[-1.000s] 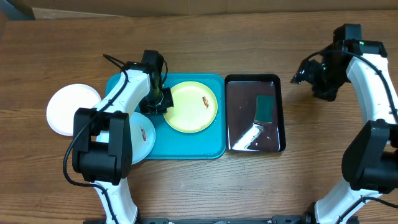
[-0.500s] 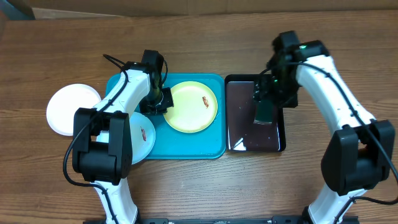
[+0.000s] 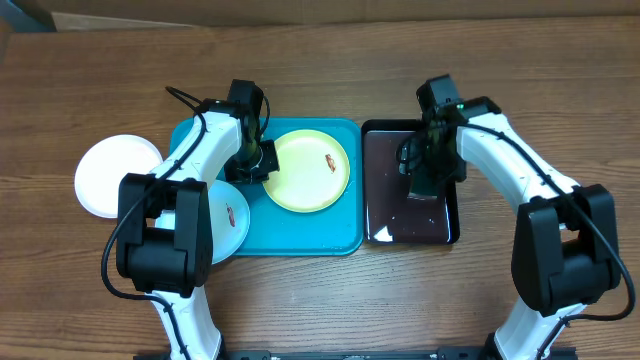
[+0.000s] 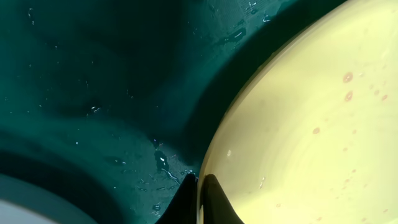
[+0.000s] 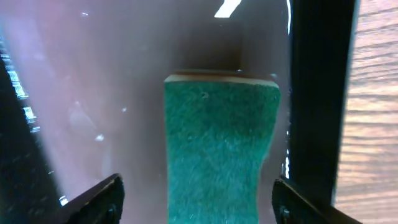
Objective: Clean dirty plates on tray and stack at the side
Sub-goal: 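Lower the right gripper into the black tray and grasp the green sponge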
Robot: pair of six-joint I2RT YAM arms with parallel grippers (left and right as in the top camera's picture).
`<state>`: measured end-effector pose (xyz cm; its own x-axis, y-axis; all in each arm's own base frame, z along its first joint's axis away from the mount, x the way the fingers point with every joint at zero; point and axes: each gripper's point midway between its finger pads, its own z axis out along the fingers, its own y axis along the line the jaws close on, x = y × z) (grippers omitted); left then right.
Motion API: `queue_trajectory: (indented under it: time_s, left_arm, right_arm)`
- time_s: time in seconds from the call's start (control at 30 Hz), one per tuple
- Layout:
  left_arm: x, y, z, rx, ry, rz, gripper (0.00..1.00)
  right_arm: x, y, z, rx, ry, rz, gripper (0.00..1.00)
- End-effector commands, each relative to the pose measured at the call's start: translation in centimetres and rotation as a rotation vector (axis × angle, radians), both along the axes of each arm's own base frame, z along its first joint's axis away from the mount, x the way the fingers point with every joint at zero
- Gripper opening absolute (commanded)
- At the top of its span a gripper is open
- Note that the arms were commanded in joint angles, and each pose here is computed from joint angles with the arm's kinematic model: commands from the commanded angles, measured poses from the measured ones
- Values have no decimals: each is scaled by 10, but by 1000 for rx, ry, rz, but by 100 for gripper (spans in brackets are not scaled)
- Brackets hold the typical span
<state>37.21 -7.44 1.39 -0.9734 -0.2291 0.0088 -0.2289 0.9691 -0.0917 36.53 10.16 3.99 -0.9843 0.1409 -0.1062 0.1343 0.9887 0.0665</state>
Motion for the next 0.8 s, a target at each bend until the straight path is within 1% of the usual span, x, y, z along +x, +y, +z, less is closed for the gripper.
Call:
queue_trajectory:
  time_s: [0.0,0.13,0.3,0.6,0.63,0.73,0.77]
  left_arm:
    - [-2,7,-7,42,8,10,4]
    - [-2,7,-7,42,8,10,4]
    - [-2,7,-7,42,8,10,4]
    - [1,7,-7,40,-3,10,4]
    - [1,7,-7,40,-3,6,4]
    - [1,8,-7,49,-5,-1,4]
    - [1,9,-7,51,-5,0,4]
  right_arm:
    - [-2,-2,-5,-9,-19,-9,71]
    - [-2,-4,-14,-15,-33,-11,70]
    - [-3,-6,-17,-24,-33,-12,63]
    - [-6,-6,-19,-27,-23,-10,62]
    - [-7,-6,-20,-27,-22,-10,61]
    - [-7,-6,-19,-26,-23,-10,52]
    - [-7,-6,-19,-26,-22,-11,51]
